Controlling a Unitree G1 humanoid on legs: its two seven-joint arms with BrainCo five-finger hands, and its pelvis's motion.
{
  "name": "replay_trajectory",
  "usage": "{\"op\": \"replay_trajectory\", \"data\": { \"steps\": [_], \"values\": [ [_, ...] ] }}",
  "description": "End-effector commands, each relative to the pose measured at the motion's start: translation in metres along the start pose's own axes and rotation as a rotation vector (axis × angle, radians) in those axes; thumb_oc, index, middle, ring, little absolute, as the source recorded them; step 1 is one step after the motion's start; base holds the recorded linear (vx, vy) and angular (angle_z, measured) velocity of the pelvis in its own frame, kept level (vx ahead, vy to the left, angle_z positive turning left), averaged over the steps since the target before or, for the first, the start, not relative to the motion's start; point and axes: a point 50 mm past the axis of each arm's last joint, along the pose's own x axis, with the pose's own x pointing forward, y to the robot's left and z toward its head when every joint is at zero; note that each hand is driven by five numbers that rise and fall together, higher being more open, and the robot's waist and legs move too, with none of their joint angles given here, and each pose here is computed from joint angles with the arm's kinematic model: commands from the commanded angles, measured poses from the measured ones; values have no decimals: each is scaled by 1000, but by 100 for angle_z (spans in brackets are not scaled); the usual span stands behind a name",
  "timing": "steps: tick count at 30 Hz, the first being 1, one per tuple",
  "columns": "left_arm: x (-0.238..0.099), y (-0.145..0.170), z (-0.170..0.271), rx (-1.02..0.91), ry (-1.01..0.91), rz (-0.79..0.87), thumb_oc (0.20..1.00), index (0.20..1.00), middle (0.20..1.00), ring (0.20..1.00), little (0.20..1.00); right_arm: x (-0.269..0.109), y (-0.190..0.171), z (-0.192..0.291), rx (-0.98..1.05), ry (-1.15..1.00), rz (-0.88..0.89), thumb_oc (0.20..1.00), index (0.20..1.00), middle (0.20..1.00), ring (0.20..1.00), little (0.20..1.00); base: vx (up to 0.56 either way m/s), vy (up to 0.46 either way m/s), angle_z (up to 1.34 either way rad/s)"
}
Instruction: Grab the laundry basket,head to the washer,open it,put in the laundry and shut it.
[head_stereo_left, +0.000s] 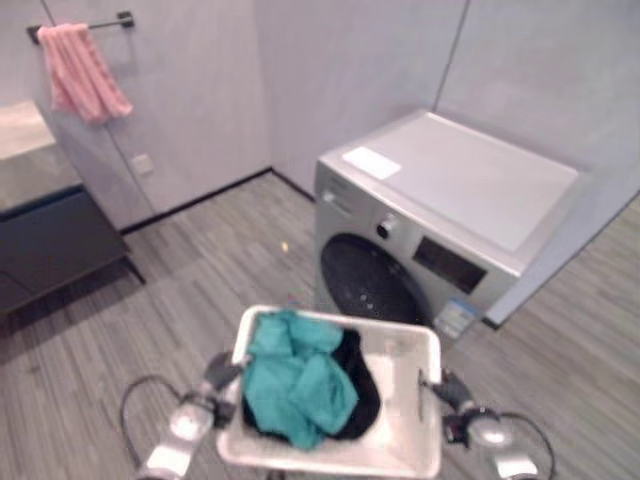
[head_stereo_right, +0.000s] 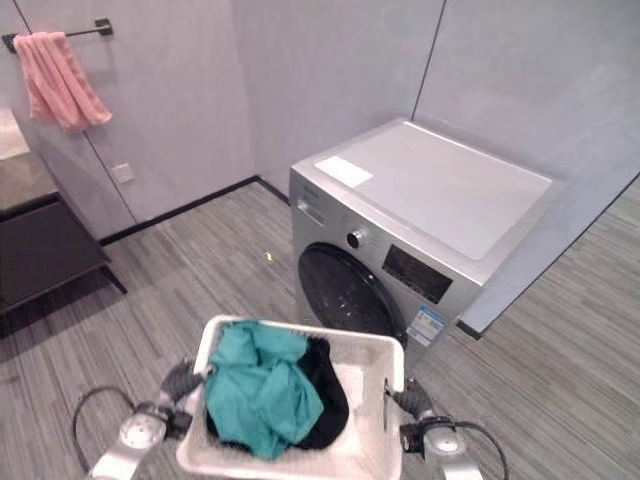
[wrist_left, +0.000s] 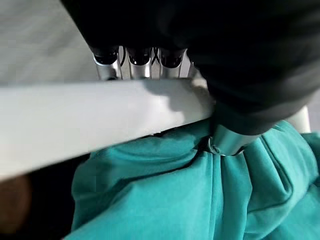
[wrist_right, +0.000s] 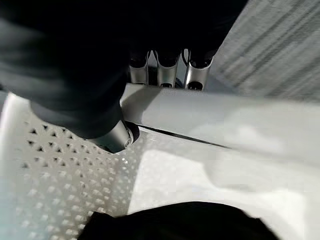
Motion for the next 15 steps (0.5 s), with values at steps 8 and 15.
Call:
{"op": "replay_trajectory", "data": {
  "steps": [8,15],
  "values": [
    [17,42,63,-6,-250,153,200,200,200,200,200,5,-31,76,-43,-285,-96,200,200,200,200,200,1,5,3],
    [7,60,89,33,-362,190,200,200,200,200,200,-9,-32,120,-54,-461,-56,200,200,200,200,200,-1,1,-1]
  ]
}}
